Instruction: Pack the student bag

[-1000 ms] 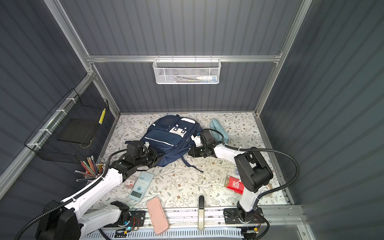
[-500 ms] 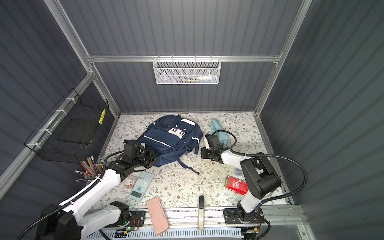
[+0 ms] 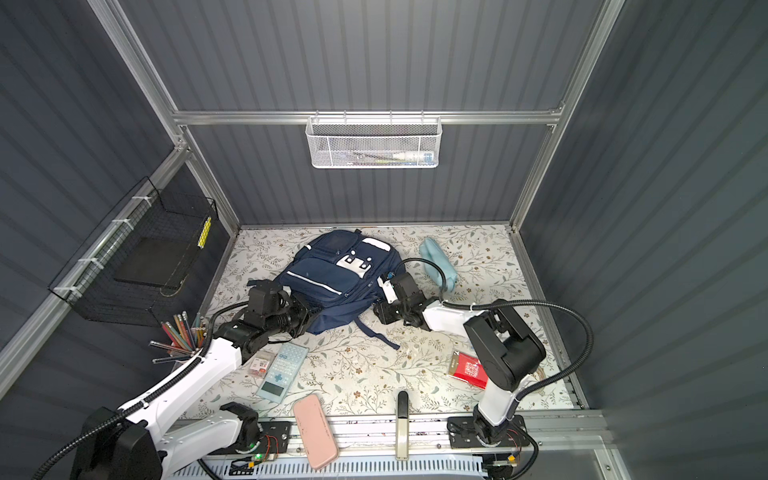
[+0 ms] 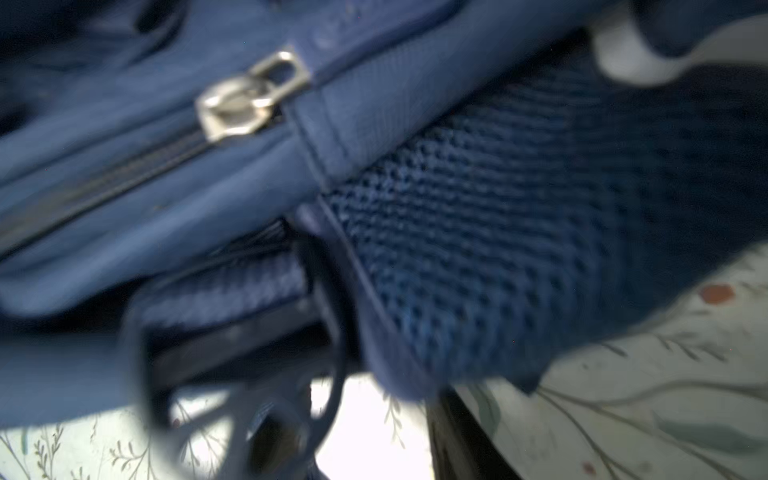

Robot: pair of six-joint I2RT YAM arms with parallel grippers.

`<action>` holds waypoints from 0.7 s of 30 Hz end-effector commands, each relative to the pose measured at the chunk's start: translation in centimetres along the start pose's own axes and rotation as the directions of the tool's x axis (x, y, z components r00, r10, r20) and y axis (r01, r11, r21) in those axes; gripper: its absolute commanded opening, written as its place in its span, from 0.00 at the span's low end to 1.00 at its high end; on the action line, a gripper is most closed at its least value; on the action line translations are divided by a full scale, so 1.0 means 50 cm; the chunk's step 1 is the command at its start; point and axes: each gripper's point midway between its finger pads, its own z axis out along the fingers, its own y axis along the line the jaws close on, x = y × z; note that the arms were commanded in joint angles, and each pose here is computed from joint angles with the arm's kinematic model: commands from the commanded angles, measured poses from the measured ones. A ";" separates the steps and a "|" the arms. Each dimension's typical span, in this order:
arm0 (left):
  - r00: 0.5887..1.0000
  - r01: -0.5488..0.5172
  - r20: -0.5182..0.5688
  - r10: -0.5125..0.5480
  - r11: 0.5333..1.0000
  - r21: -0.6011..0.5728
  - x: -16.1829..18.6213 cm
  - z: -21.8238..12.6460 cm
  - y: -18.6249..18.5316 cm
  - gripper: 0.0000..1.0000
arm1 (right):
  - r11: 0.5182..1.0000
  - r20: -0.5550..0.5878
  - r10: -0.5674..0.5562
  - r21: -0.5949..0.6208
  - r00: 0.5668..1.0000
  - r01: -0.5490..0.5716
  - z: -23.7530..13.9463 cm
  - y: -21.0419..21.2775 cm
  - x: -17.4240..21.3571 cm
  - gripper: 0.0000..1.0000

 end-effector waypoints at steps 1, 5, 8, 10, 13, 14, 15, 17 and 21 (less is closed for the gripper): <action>0.999 -0.035 0.022 0.033 0.995 0.091 -0.007 -0.015 -0.056 0.00 | 0.993 0.050 -0.050 -0.101 0.997 0.055 0.015 0.039 -0.040 0.50; 0.999 -0.033 0.021 0.032 0.996 0.087 -0.008 -0.012 -0.054 0.00 | 0.993 0.082 -0.052 -0.103 0.995 0.061 0.031 0.038 -0.050 0.53; 0.999 -0.032 0.020 0.031 0.996 0.082 -0.008 -0.011 -0.051 0.00 | 0.991 0.103 -0.059 -0.114 0.993 0.070 0.034 0.043 -0.059 0.52; 0.999 -0.034 0.020 0.032 0.996 0.079 -0.008 -0.010 -0.051 0.00 | 0.991 0.103 -0.060 -0.115 0.993 0.072 0.038 0.043 -0.062 0.49; 0.999 -0.032 0.015 0.031 0.997 0.069 -0.007 -0.007 -0.046 0.00 | 0.991 0.102 -0.052 -0.115 0.993 0.064 0.035 0.042 -0.057 0.36; 0.999 -0.031 0.015 0.030 0.997 0.068 -0.007 -0.007 -0.045 0.00 | 0.992 0.101 -0.047 -0.115 0.994 0.058 0.034 0.041 -0.052 0.27; 0.999 -0.031 0.015 0.030 0.997 0.067 -0.007 -0.007 -0.044 0.00 | 0.993 0.099 -0.042 -0.106 0.994 0.052 0.035 0.037 -0.047 0.17; 0.999 -0.028 0.016 0.027 0.998 0.060 -0.007 -0.006 -0.040 0.00 | 0.997 0.081 -0.025 -0.076 0.996 0.031 0.040 0.020 -0.033 0.04; 0.999 -0.030 0.020 0.029 0.998 0.056 -0.009 -0.011 -0.046 0.00 | 0.998 0.012 0.055 0.004 0.998 -0.055 0.051 -0.027 0.005 0.02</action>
